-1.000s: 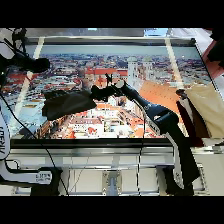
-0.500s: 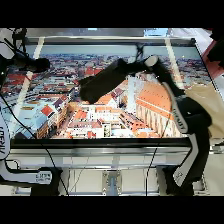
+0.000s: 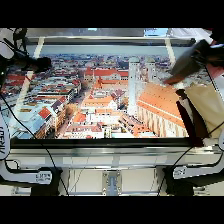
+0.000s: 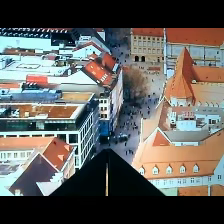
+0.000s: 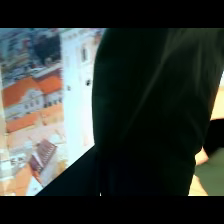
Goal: Fold the shirts.
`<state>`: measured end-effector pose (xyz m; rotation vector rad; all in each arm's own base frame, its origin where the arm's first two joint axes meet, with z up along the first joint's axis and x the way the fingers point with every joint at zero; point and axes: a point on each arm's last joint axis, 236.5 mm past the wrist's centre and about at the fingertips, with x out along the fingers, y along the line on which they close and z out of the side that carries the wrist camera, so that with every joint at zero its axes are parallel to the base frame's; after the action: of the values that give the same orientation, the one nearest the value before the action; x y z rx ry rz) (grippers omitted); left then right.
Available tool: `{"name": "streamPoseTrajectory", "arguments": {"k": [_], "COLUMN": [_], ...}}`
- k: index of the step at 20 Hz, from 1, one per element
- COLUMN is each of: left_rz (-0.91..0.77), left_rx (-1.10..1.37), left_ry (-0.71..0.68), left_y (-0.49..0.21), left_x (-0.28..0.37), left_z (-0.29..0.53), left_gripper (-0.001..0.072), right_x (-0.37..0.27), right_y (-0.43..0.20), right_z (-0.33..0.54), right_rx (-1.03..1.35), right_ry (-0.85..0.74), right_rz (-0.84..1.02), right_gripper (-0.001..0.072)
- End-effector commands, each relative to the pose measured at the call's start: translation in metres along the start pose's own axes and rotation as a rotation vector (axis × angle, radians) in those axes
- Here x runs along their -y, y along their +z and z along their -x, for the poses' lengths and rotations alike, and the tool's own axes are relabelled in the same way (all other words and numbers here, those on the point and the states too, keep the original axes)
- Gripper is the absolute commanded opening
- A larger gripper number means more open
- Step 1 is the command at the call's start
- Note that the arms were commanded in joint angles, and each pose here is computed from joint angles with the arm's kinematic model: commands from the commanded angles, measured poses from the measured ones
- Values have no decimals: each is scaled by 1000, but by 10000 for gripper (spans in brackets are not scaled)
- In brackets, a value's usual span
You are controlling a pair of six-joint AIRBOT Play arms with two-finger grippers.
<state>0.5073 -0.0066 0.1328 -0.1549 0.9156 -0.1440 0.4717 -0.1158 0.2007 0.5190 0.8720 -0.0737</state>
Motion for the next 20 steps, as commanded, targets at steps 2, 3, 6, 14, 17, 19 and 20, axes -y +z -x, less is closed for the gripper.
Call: {"name": "streamPoseTrajectory", "arguments": {"k": [2,3,6,14,17,19,20], "left_rz": [27,27,26,27,27,33,36], "left_rx": [6,0,-28,-90,-109,-112,-112], "left_ry": [-63,-64,-68,-81,-86,-102,-112], "left_y": [2,0,-6,-21,-25,-26,-26], "left_x": [15,15,16,20,21,25,27], "left_z": [1,1,1,2,3,3,3], "left_gripper": [9,9,9,10,10,10,10], "right_x": [124,139,171,227,254,268,274], "right_y": [-60,-69,-84,-147,-192,-219,-231], "right_z": [88,100,122,110,109,105,101], "right_rx": [-196,-219,-249,-479,-646,-737,-768], "right_ry": [-308,-346,-429,-598,-711,-750,-766], "right_rz": [-124,-142,-197,-270,-297,-302,-298], "right_gripper": [27,28,27,27,28,28,29]}}
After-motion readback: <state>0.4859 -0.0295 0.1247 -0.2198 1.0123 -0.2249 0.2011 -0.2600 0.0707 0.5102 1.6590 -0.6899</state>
